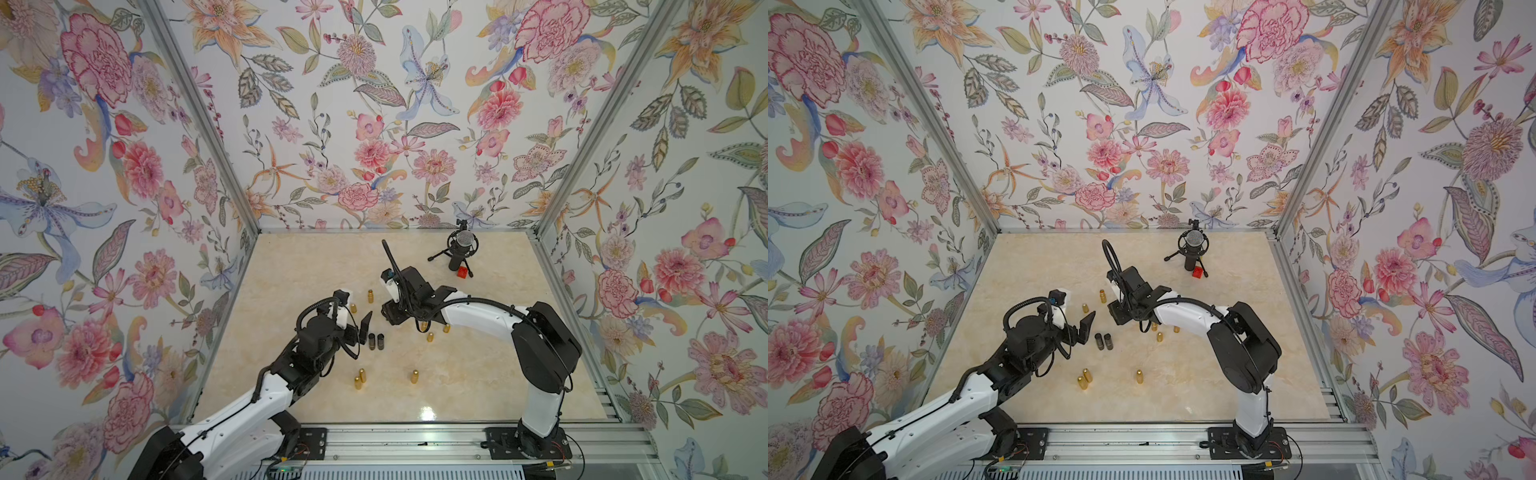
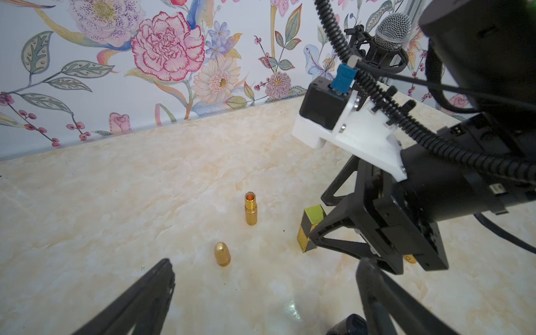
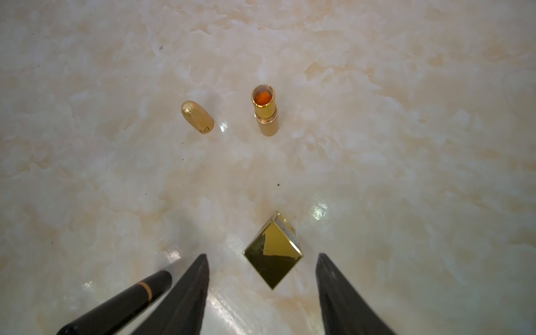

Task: Open the lipstick cap
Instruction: Pick up the lipstick at the center of the board.

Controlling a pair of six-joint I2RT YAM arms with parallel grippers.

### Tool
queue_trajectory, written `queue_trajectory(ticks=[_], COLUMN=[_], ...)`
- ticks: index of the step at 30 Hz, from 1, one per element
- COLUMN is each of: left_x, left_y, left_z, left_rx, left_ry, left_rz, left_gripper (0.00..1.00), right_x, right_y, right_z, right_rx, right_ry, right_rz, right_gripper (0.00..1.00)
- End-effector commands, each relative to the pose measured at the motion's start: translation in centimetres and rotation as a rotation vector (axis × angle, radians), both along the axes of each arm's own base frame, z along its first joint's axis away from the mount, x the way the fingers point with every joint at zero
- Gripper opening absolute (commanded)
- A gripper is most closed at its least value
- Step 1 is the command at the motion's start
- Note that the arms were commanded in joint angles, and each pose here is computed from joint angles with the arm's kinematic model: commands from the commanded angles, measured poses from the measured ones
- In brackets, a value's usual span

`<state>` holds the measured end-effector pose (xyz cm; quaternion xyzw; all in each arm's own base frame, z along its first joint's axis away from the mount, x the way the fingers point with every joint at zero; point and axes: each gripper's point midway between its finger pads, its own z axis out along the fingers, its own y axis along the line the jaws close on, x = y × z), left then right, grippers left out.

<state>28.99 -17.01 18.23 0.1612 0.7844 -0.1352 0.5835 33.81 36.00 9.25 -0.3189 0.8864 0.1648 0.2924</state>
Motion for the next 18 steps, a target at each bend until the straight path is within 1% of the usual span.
queue_trajectory(ticks=[1, 5, 6, 11, 16, 18], left_x=[0.0, 0.0, 0.0, 0.0, 0.1, 0.1], left_y=[0.8, 0.9, 0.8, 0.9, 0.9, 0.9], left_z=[-0.8, -1.0, -1.0, -0.9, -1.1, -1.0], left_rx=[-0.002, -0.001, -0.001, -0.002, -0.005, -0.005], left_ry=[0.023, 0.027, 0.028, 0.027, 0.03, 0.029], left_rz=[0.033, 0.031, 0.03, 0.032, 0.03, 0.029], left_gripper=[0.99, 0.99, 0.99, 0.99, 0.99, 0.99], right_x=[0.6, 0.7, 0.7, 0.8, 1.0, 1.1], right_y=[-0.2, 0.1, 0.2, 0.7, 0.9, 0.9], right_z=[-0.5, -0.8, -0.9, -1.3, -1.6, -1.6], right_rx=[-0.049, -0.059, -0.059, -0.064, -0.07, -0.072], right_ry=[-0.014, -0.016, -0.015, -0.007, -0.008, -0.011], right_rz=[0.012, 0.044, 0.053, 0.064, 0.059, 0.057], right_gripper=[0.59, 0.57, 0.56, 0.53, 0.47, 0.43])
